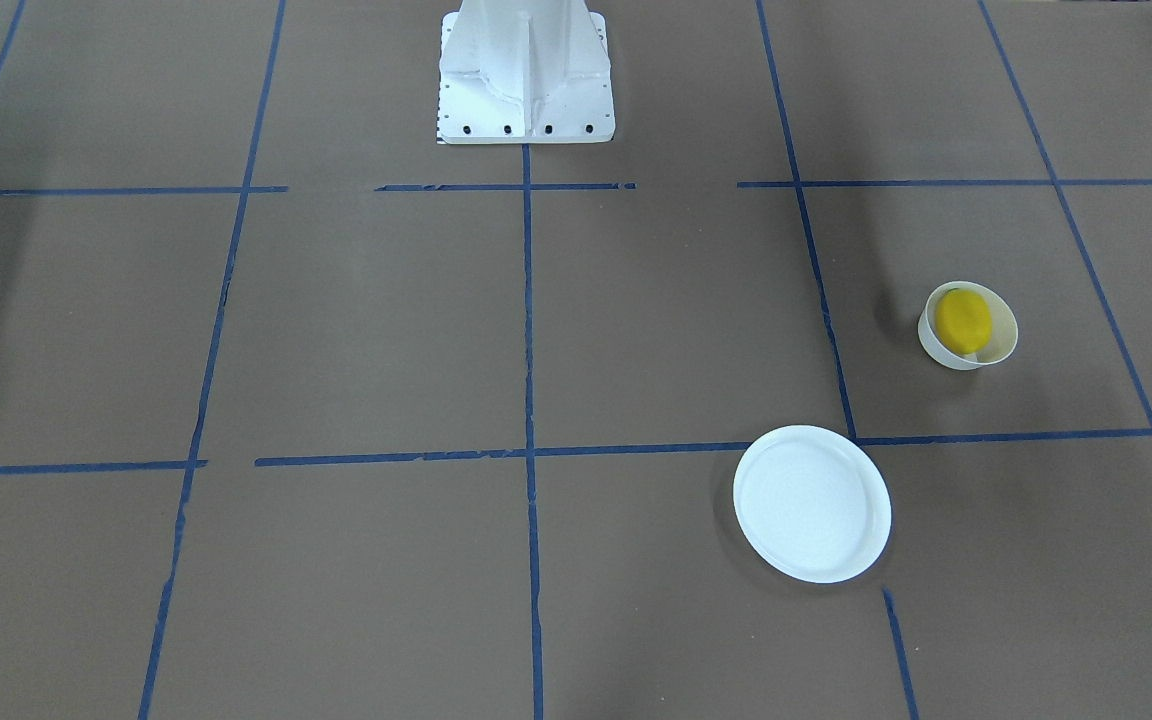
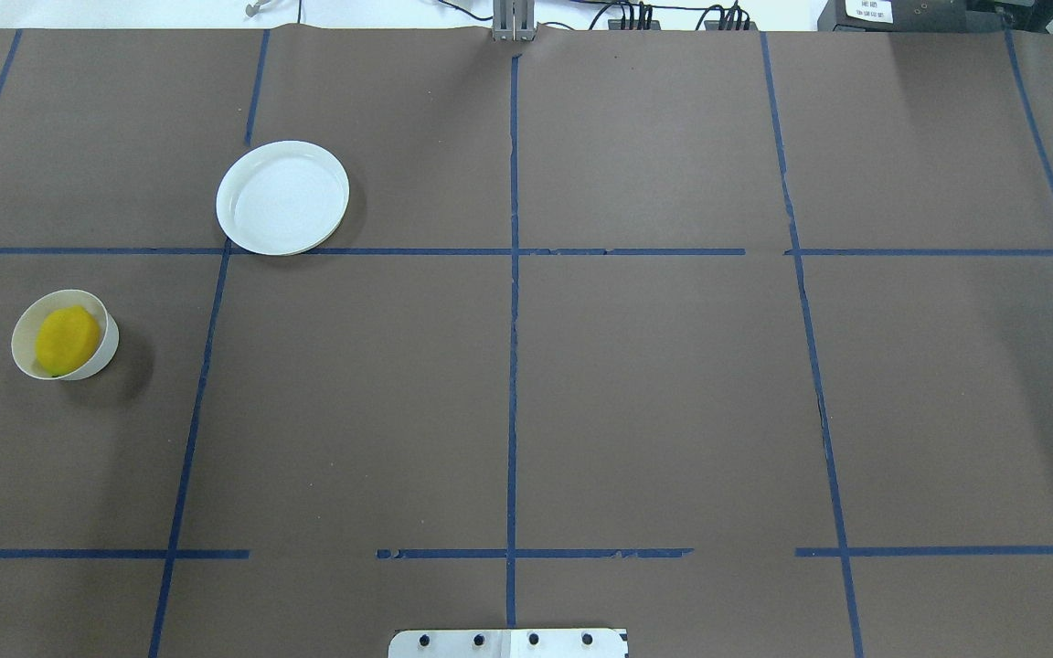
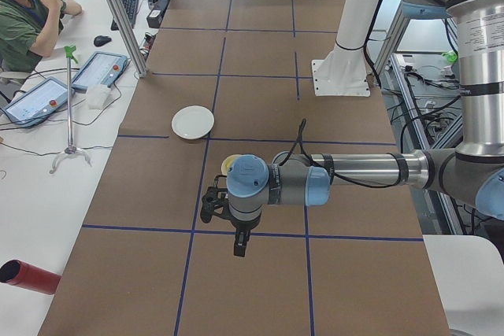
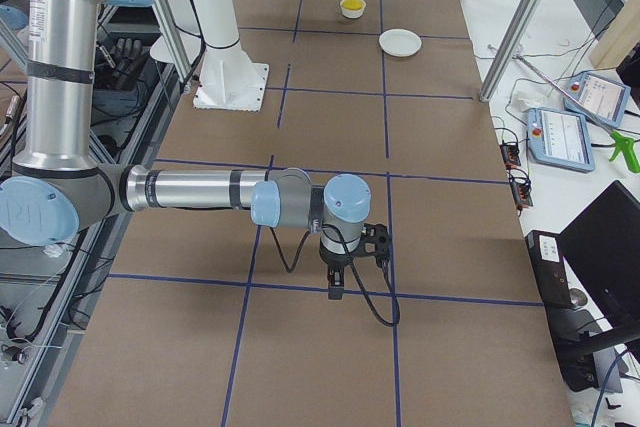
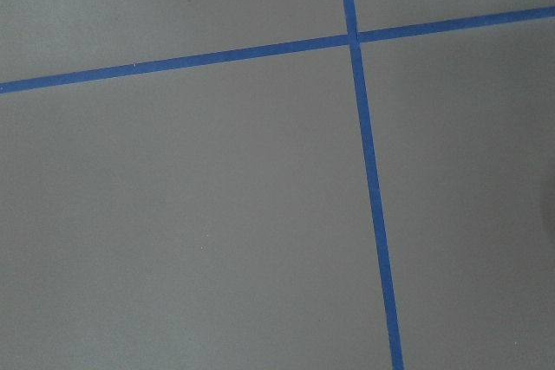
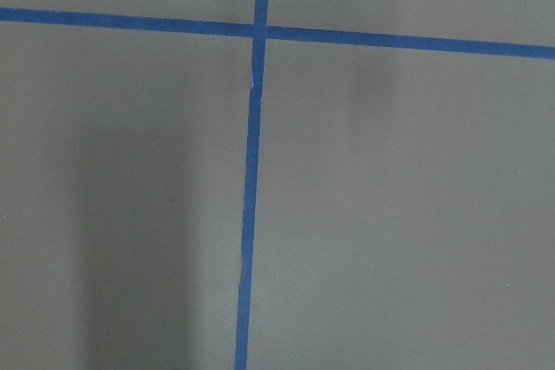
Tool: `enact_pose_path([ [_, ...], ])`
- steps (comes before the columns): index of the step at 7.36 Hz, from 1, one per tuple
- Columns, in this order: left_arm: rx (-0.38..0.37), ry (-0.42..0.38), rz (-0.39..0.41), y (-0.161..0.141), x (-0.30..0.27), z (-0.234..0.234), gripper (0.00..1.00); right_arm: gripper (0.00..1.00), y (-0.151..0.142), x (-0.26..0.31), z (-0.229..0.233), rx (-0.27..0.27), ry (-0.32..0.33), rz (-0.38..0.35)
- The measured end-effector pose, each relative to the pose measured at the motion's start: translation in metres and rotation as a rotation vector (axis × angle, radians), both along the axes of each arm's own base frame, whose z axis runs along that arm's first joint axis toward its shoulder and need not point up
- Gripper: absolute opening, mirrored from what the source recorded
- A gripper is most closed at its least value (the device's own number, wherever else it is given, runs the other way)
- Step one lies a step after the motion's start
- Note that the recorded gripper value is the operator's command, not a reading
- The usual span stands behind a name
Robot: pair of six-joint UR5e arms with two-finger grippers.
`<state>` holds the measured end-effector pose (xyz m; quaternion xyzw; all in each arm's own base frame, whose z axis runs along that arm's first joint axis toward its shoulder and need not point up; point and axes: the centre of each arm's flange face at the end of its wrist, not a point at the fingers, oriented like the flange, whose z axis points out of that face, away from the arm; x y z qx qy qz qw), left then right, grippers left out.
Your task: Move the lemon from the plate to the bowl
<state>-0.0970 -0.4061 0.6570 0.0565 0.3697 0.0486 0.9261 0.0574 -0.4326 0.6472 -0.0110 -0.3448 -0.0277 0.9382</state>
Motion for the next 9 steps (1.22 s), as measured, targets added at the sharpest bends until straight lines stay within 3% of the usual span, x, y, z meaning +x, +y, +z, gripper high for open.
enact_pose_path([
  [9,0.004,-0.002,0.000,-0.0043,-0.0002,-0.0017,1.00,1.00,0.0000,0.0000,0.0000,0.000,0.000,0.000],
])
